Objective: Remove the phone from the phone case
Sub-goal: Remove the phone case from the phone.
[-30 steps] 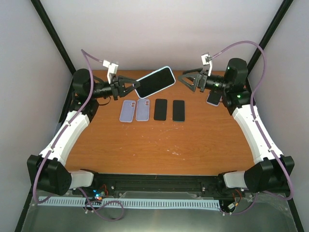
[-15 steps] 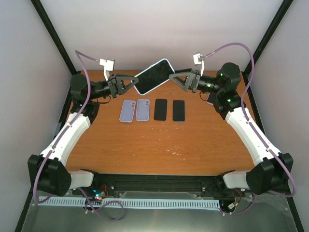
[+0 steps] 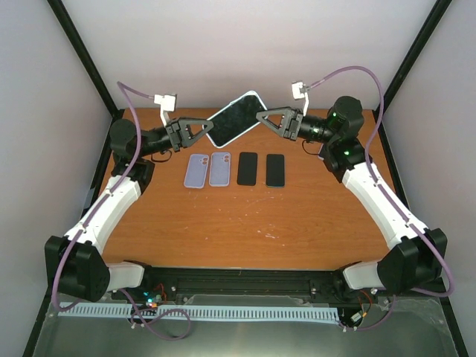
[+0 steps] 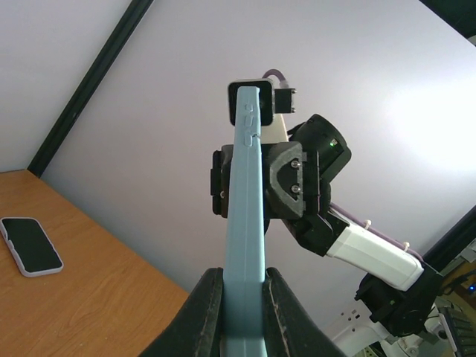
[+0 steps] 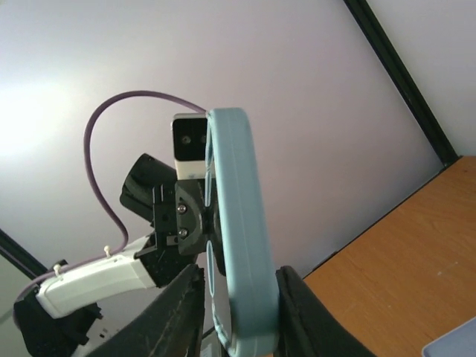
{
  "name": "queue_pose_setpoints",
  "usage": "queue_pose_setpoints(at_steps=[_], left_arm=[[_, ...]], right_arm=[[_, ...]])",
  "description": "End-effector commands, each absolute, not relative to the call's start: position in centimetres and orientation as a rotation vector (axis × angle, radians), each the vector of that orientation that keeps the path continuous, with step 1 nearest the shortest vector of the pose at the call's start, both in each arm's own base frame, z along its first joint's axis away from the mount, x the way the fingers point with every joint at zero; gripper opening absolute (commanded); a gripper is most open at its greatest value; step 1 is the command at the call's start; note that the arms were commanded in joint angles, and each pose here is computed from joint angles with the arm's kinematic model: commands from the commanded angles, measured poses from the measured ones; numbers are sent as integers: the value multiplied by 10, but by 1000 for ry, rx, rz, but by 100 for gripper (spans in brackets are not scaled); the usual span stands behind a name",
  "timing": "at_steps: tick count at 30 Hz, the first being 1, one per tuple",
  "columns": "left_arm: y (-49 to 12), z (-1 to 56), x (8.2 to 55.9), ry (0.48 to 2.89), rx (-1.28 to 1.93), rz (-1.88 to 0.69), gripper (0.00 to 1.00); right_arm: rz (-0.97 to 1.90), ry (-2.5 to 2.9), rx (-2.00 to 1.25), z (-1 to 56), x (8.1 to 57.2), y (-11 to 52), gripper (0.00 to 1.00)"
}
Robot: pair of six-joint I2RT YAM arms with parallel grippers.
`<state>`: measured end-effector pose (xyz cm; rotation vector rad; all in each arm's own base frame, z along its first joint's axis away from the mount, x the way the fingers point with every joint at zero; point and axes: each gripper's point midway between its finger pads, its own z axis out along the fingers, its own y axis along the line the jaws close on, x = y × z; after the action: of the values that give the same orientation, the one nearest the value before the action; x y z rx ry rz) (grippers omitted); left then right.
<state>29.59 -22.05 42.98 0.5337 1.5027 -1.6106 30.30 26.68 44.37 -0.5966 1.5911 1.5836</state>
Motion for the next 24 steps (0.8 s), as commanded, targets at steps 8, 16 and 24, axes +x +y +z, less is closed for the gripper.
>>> queue_pose_setpoints(at_steps=[8, 16, 24], left_arm=[[-218, 437, 282, 1463, 609, -1557, 16], [-219, 426, 278, 1513, 732, -1431, 66], [-226, 423, 270, 1506, 968, -1381, 74]], right_arm=[[1534, 1557, -640, 455, 300, 267, 4], [1481, 1589, -717, 446, 292, 259, 3], [1415, 1624, -968, 425, 263, 258, 3]])
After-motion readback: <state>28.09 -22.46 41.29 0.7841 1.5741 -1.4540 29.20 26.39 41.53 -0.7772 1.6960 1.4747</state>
